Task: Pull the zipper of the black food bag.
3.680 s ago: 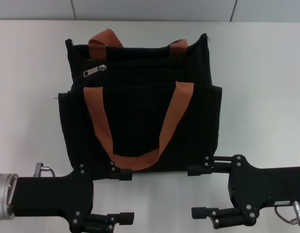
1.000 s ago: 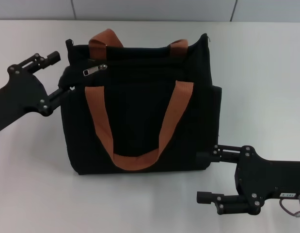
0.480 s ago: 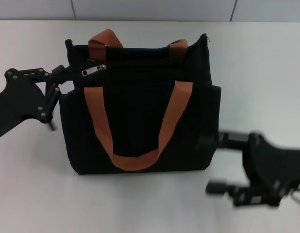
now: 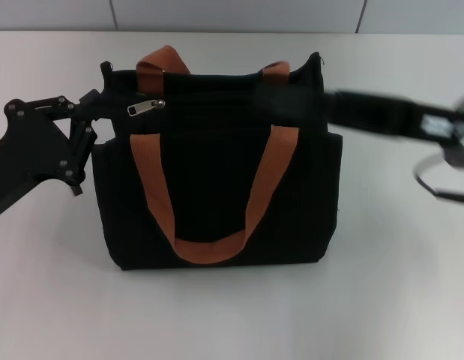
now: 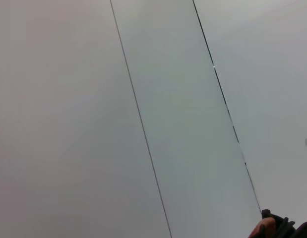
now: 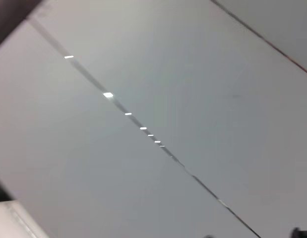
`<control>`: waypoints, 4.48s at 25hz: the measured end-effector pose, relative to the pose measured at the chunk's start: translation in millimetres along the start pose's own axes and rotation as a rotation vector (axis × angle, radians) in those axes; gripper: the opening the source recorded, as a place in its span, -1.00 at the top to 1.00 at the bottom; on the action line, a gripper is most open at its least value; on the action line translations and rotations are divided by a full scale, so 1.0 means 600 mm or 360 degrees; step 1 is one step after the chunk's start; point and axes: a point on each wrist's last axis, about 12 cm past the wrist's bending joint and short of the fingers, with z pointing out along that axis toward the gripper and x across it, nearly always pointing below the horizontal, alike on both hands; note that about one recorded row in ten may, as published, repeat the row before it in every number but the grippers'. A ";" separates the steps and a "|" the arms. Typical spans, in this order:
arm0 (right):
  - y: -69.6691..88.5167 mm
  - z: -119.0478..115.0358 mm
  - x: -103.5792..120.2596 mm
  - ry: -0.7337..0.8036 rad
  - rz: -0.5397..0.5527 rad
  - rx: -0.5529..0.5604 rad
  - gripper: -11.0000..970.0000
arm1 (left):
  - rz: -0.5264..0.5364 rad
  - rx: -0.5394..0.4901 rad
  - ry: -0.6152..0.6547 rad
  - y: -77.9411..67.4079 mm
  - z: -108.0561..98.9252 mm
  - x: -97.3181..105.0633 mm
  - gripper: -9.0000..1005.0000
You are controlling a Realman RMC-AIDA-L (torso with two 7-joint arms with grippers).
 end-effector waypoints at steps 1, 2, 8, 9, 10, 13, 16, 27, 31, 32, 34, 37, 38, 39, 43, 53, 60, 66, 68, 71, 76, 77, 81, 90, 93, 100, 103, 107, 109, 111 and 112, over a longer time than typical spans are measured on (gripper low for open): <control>-0.012 0.020 -0.019 0.0026 0.0089 0.0051 -0.54 | -0.0001 0.0002 -0.0005 0.000 0.001 0.000 0.94; -0.012 0.020 -0.019 0.0026 0.0089 0.0051 -0.54 | -0.0001 0.0002 -0.0005 0.000 0.001 0.000 0.94; -0.052 0.096 -0.065 0.0228 0.0374 0.0314 -0.54 | -0.0016 0.0001 -0.0019 -0.002 0.005 0.000 0.94; -0.052 0.096 -0.065 0.0228 0.0374 0.0314 -0.54 | -0.0015 -0.0002 -0.0021 -0.002 0.005 0.000 0.94; -0.056 0.105 -0.068 0.0269 0.0403 0.0345 -0.54 | -0.0014 -0.0007 -0.0024 -0.001 0.005 0.000 0.94; -0.061 0.126 -0.075 0.0356 0.0448 0.0408 -0.54 | -0.0012 -0.0010 -0.0027 -0.001 0.005 -0.001 0.94; -0.063 0.142 -0.083 0.0442 0.0473 0.0475 -0.54 | -0.0007 -0.0024 -0.0036 0.002 0.005 -0.002 0.94; -0.067 0.146 -0.097 0.0495 0.0386 0.0596 -0.54 | -0.0007 -0.0015 -0.0052 0.004 0.006 -0.005 0.94; -0.071 0.158 -0.096 0.0554 0.0331 0.0646 -0.54 | -0.0005 -0.0010 -0.0059 0.004 0.010 -0.005 0.94; -0.071 0.158 -0.096 0.0554 0.0331 0.0646 -0.54 | -0.0005 -0.0010 -0.0059 0.004 0.010 -0.005 0.94; -0.071 0.163 -0.096 0.0574 0.0309 0.0654 -0.54 | -0.0006 -0.0009 -0.0061 0.005 0.011 -0.006 0.94; -0.071 0.169 -0.097 0.0595 0.0285 0.0655 -0.53 | -0.0009 -0.0006 -0.0066 0.005 0.013 -0.006 0.94; -0.071 0.170 -0.097 0.0599 0.0276 0.0659 -0.52 | -0.0009 -0.0005 -0.0067 0.005 0.014 -0.006 0.94; -0.072 0.171 -0.096 0.0604 0.0265 0.0662 -0.52 | -0.0008 -0.0005 -0.0068 0.006 0.016 -0.006 0.94; -0.074 0.172 -0.095 0.0609 0.0230 0.0675 -0.34 | -0.0015 -0.0001 -0.0074 0.006 0.020 -0.006 0.94; -0.075 0.184 -0.099 0.0682 0.0064 0.0748 0.07 | -0.0014 0.0034 -0.0099 0.008 0.034 -0.008 0.94; -0.075 0.188 -0.103 0.0719 -0.0001 0.0779 0.17 | -0.0008 0.0041 -0.0099 0.010 0.040 -0.008 0.94; -0.068 0.195 -0.106 0.0738 -0.0009 0.0734 0.17 | -0.0021 0.0039 -0.0103 0.008 0.041 -0.007 0.94; -0.068 0.195 -0.106 0.0736 -0.0013 0.0737 0.18 | -0.0021 0.0040 -0.0108 0.007 0.041 -0.008 0.94; -0.071 0.192 -0.107 0.0715 -0.0019 0.0764 0.18 | -0.0021 0.0038 -0.0111 0.007 0.040 -0.008 0.94; -0.069 0.199 -0.101 0.0752 -0.0020 0.0741 0.18 | -0.0024 0.0036 -0.0113 0.008 0.040 -0.008 0.94; -0.068 0.201 -0.100 0.0760 -0.0019 0.0729 0.18 | -0.0024 0.0036 -0.0113 0.008 0.040 -0.008 0.94; -0.066 0.200 -0.101 0.0747 -0.0021 0.0721 0.18 | -0.0023 0.0034 -0.0113 0.008 0.039 -0.009 0.94; -0.056 0.205 -0.099 0.0735 -0.0007 0.0636 0.18 | -0.0023 0.0030 -0.0106 0.009 0.038 -0.008 0.94; -0.059 0.201 -0.101 0.0717 -0.0004 0.0653 0.18 | -0.0024 0.0030 -0.0107 0.008 0.038 -0.008 0.94; -0.063 0.198 -0.100 0.0705 -0.0008 0.0687 0.18 | -0.0026 0.0028 -0.0108 0.007 0.035 -0.008 0.94; -0.065 0.198 -0.102 0.0697 -0.0012 0.0700 0.18 | -0.0027 0.0028 -0.0109 0.006 0.034 -0.008 0.94; -0.068 0.195 -0.102 0.0736 -0.0048 0.0745 0.18 | -0.0027 0.0027 -0.0112 0.006 0.034 -0.008 0.94; -0.068 0.195 -0.103 0.0762 -0.0073 0.0764 0.18 | -0.0028 0.0019 -0.0117 0.007 0.033 -0.009 0.94; -0.067 0.195 -0.105 0.0770 -0.0089 0.0771 0.18 | -0.0029 0.0017 -0.0119 0.007 0.033 -0.009 0.94; -0.067 0.196 -0.105 0.0770 -0.0092 0.0772 0.18 | -0.0029 0.0016 -0.0119 0.007 0.033 -0.009 0.94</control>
